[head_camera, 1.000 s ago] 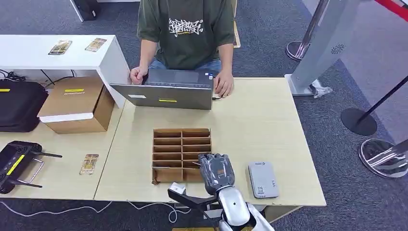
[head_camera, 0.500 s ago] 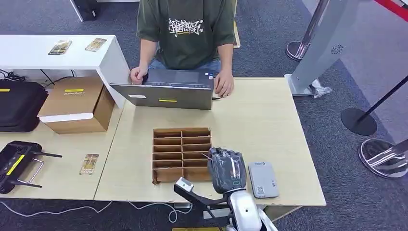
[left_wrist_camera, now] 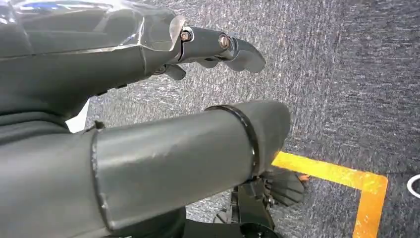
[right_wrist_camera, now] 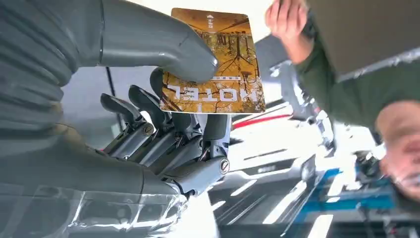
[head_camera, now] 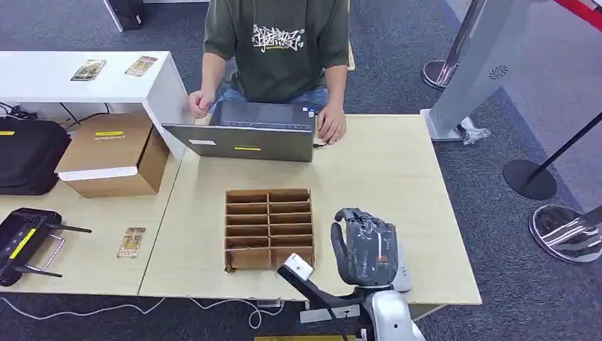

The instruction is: Pass the card to the sensor for recognition and then transmit it.

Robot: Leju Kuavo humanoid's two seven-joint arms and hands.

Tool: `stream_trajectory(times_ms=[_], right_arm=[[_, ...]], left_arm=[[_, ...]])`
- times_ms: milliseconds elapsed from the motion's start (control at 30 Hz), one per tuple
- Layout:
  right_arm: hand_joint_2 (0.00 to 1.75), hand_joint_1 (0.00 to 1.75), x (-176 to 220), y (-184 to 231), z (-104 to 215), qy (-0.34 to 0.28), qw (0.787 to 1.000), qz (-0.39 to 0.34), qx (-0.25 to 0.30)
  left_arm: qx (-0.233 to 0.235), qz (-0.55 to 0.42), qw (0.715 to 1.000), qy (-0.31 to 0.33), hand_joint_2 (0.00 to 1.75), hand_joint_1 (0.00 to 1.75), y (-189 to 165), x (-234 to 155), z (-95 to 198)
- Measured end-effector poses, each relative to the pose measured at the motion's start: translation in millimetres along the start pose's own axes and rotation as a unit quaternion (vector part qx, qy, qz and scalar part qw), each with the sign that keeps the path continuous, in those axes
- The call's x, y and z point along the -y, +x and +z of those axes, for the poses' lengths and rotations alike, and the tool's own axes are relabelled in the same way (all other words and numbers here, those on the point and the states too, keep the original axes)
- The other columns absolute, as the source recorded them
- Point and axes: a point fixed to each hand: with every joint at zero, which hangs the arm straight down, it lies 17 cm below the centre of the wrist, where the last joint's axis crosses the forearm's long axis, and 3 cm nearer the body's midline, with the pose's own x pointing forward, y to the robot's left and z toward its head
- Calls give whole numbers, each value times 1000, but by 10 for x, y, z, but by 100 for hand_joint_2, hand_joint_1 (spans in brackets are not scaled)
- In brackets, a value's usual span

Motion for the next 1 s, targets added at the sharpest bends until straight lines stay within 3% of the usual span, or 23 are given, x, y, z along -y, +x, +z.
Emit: stream_trajectory(times_ms=[233,567,733,1000], right_arm=[[175,175,456,-363,94,-86,994,-45,-51],[175,175,906,-818,215,-176,967,-144,-114],[175,175,1052,-929,186,-206,954,-181,-123],[175,175,1286,-1023,106,-262,929,-234,-121]], left_arm=[[-3,6,1000,5,0,0,-78,-36,6],[-10,13,1000,13,0,0,-135,-88,0],[-36,20,999,0,0,0,-196,-42,3],[-40,18,999,-3,0,0,-169,-33,-5]])
